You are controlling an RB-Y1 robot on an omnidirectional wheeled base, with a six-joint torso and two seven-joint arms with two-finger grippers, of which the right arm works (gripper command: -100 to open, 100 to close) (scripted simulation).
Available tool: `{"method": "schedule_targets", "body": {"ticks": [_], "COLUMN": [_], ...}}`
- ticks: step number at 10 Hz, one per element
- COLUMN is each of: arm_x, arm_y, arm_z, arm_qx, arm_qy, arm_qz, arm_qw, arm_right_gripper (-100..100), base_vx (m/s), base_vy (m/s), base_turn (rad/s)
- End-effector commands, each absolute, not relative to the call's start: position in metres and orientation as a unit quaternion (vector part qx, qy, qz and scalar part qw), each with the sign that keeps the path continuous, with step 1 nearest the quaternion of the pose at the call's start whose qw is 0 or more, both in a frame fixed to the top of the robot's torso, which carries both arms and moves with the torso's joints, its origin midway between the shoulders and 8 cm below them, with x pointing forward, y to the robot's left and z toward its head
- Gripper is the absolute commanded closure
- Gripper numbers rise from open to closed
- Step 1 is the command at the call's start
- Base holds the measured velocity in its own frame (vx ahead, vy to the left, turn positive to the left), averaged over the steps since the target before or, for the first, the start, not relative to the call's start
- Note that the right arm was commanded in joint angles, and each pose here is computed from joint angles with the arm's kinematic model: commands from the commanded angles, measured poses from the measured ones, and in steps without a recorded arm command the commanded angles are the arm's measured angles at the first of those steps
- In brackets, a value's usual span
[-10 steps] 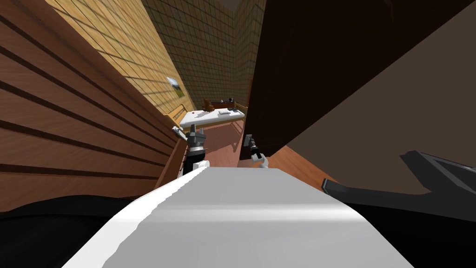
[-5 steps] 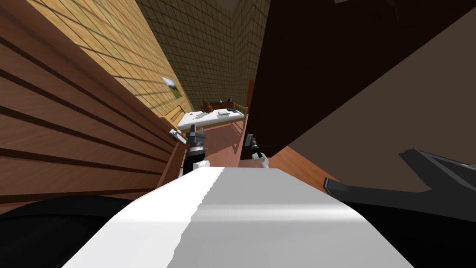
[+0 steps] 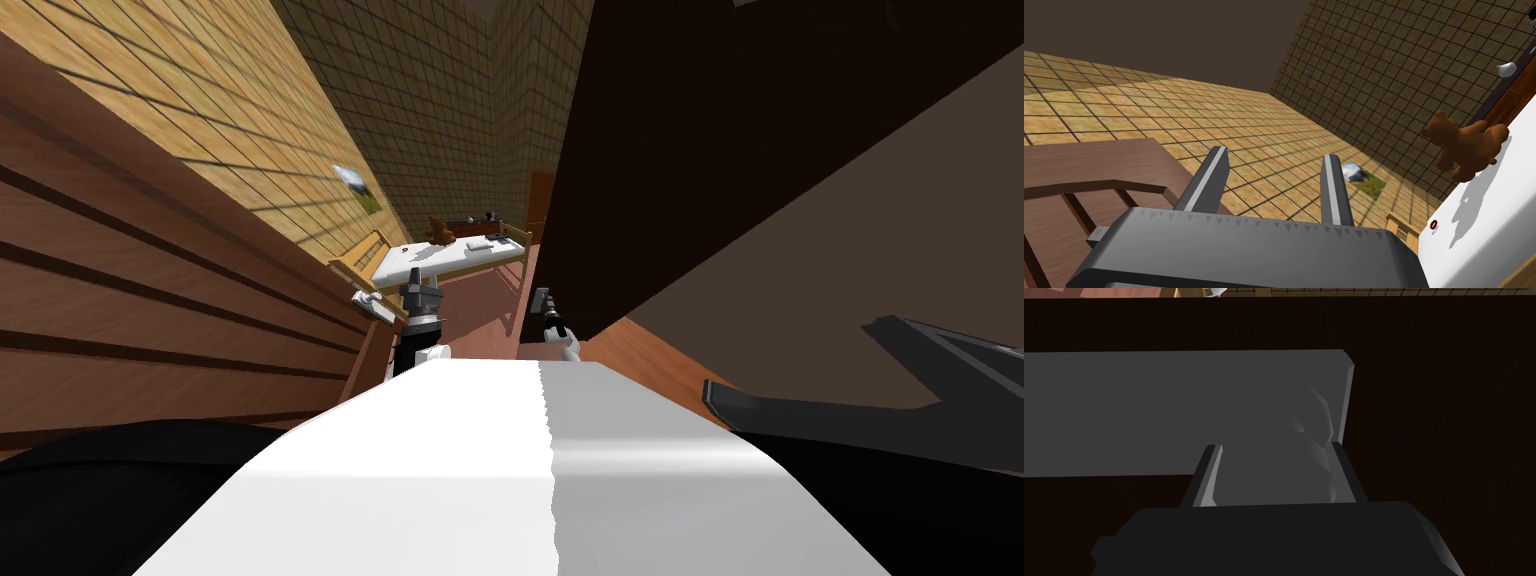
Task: Push the door open
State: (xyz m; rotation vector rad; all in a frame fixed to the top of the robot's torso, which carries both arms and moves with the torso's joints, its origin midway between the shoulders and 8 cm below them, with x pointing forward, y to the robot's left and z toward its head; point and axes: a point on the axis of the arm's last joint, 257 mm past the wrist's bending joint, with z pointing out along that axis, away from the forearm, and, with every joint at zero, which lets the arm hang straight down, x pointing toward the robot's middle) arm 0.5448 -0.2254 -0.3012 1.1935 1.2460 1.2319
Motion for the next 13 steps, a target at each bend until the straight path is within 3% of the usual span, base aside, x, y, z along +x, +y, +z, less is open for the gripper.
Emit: {"method": "schedule_targets", "body": {"ticks": [1,8,13], "arm_x": [0.547,0.544,0.54], "arm_y": [-0.23,-0.267,-0.297], "arm_z": [-0.296,-0.296,-0.296], "arm_qx": [0.493,0.506,0.524], "arm_qy": [0.507,0.493,0.474], "arm_qz": [0.507,0.488,0.473], "arm_qw": [0.493,0.512,0.526], "arm_right_gripper": [100,100,100], "base_vx": [0.15,0.146,0.182], "base_vy": [0.127,0.077,0.136], "base_turn": [-0.034,-0.05,-0.085]}}
